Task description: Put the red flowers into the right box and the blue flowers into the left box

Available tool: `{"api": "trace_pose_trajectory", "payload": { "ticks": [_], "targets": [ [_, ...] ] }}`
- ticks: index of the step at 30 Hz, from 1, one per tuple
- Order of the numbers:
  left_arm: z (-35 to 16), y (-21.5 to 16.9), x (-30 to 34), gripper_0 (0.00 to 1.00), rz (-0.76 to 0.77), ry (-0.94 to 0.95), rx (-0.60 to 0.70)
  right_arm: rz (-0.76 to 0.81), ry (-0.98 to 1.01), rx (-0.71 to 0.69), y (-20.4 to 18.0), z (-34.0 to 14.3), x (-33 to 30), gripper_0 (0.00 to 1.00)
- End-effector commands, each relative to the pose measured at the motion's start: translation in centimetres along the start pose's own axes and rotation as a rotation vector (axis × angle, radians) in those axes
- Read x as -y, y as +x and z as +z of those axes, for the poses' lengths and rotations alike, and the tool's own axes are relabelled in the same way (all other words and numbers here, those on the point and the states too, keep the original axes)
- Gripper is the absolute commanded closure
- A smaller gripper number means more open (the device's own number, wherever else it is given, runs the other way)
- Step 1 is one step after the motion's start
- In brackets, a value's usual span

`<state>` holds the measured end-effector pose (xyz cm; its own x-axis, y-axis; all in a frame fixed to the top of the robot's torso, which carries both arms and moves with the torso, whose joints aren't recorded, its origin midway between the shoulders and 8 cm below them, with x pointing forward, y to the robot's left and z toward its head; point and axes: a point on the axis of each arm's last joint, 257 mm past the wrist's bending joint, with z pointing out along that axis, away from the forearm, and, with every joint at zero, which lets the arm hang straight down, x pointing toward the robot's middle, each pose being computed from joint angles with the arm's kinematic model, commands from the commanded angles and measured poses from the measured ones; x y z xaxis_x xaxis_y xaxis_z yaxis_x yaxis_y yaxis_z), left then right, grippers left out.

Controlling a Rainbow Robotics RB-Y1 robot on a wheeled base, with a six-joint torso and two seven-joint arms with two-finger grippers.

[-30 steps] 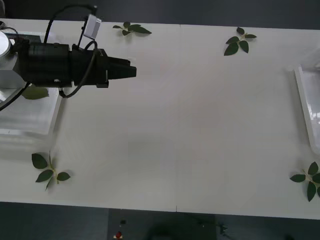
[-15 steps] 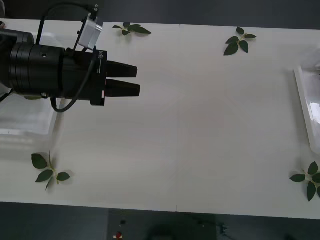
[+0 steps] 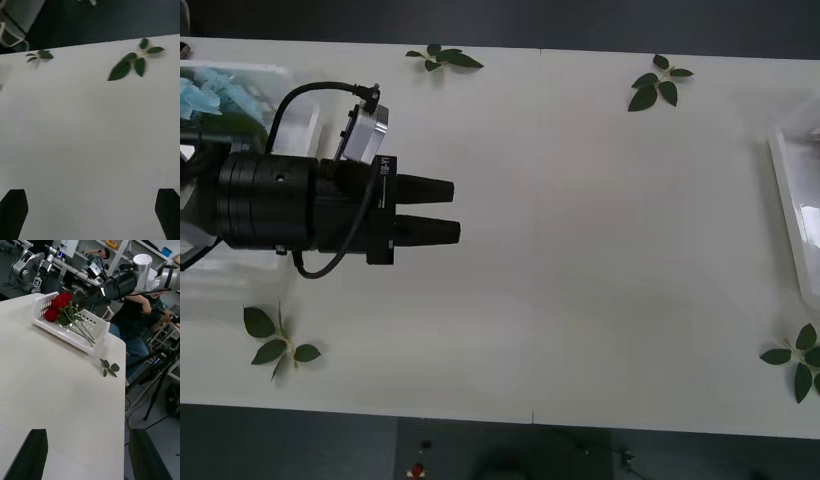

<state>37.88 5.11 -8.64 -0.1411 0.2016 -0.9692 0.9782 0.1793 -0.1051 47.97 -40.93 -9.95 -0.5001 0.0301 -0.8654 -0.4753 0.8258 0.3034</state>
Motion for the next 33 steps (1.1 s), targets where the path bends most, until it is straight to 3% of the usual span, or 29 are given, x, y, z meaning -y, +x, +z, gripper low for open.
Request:
{"api": "trace_pose_trajectory", "payload": {
  "ticks": [1, 5, 21, 33],
  "targets": [
    [0.2, -1.0, 0.0, 0.38, 0.042, -0.006, 0.028, -0.221, -0.191, 0.013, -1.4, 0.8, -7.1, 0.00],
    [0.4, -1.0, -0.1, 0.38, 0.037, -0.009, 0.036, -0.324, -0.357, 0.040, -1.2, 1.4, -13.1, 0.00],
    [0.5, -1.0, -0.5, 0.38, 0.040, -0.026, 0.042, -0.410, -0.629, 0.100, -0.7, 1.6, -25.3, 0.00],
    [1.3, 0.0, 0.6, 0.38, -0.019, 0.002, 0.074, -0.441, -0.750, 0.075, 0.9, 0.2, -29.5, 0.00]
  ]
}}
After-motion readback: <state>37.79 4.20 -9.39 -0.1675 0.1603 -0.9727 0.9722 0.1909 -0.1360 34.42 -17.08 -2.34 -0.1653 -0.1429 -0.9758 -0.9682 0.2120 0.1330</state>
